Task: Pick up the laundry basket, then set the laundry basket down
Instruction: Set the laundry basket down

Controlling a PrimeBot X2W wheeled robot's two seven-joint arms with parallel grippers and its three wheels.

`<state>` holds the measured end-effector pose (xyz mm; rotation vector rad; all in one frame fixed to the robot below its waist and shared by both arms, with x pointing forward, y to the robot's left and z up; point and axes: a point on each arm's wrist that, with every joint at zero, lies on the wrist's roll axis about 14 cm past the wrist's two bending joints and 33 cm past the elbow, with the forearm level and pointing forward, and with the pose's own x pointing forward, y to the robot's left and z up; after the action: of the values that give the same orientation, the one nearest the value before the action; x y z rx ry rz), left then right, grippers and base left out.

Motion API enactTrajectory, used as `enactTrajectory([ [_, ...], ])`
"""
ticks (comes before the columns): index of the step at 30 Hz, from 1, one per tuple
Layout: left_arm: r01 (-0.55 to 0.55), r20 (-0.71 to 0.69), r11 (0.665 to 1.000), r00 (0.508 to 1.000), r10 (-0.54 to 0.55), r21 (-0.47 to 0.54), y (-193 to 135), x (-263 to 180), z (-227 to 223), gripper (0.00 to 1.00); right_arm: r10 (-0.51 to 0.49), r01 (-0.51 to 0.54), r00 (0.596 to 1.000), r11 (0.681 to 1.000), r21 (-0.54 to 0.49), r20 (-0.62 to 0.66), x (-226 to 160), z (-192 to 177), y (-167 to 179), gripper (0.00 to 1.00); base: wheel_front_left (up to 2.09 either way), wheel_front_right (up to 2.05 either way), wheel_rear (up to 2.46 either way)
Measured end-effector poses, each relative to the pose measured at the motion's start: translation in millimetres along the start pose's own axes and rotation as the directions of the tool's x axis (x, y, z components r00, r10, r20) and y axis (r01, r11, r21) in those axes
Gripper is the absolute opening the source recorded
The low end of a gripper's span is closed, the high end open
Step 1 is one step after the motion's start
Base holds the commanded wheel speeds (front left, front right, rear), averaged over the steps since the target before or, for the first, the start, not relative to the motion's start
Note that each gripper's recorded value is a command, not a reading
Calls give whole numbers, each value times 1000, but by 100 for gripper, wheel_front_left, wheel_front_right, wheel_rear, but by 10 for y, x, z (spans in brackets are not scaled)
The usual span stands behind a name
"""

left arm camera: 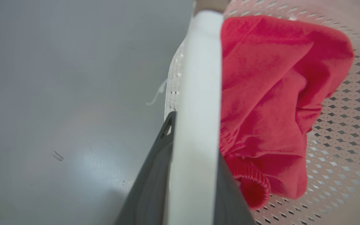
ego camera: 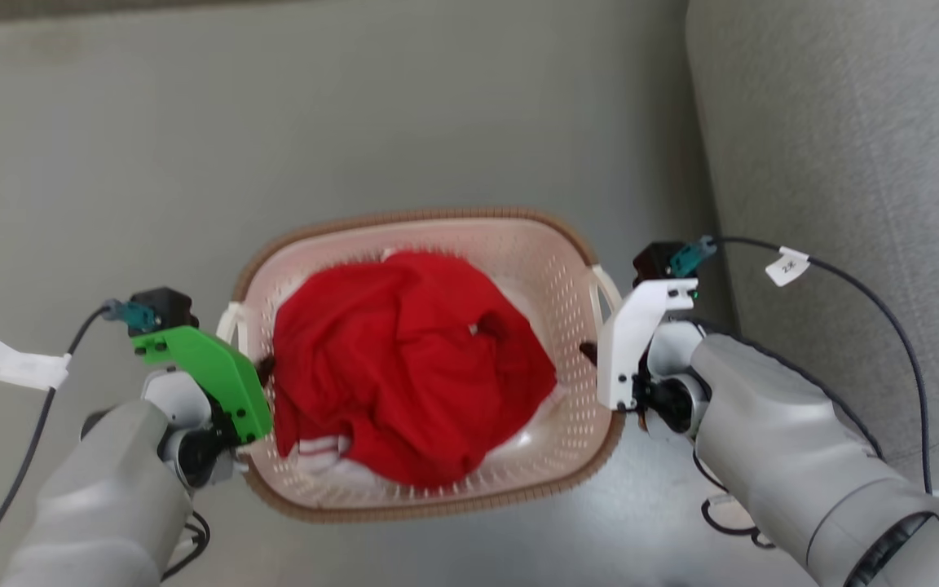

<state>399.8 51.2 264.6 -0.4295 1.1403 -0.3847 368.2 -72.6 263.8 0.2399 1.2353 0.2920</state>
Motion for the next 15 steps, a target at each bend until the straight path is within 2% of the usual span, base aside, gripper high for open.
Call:
enactTrajectory([
  [15,-15,72,999,997,13,36,285,530,202,0,-44,44,996,999,-1,83,519,217,-222,0,0,0,0],
])
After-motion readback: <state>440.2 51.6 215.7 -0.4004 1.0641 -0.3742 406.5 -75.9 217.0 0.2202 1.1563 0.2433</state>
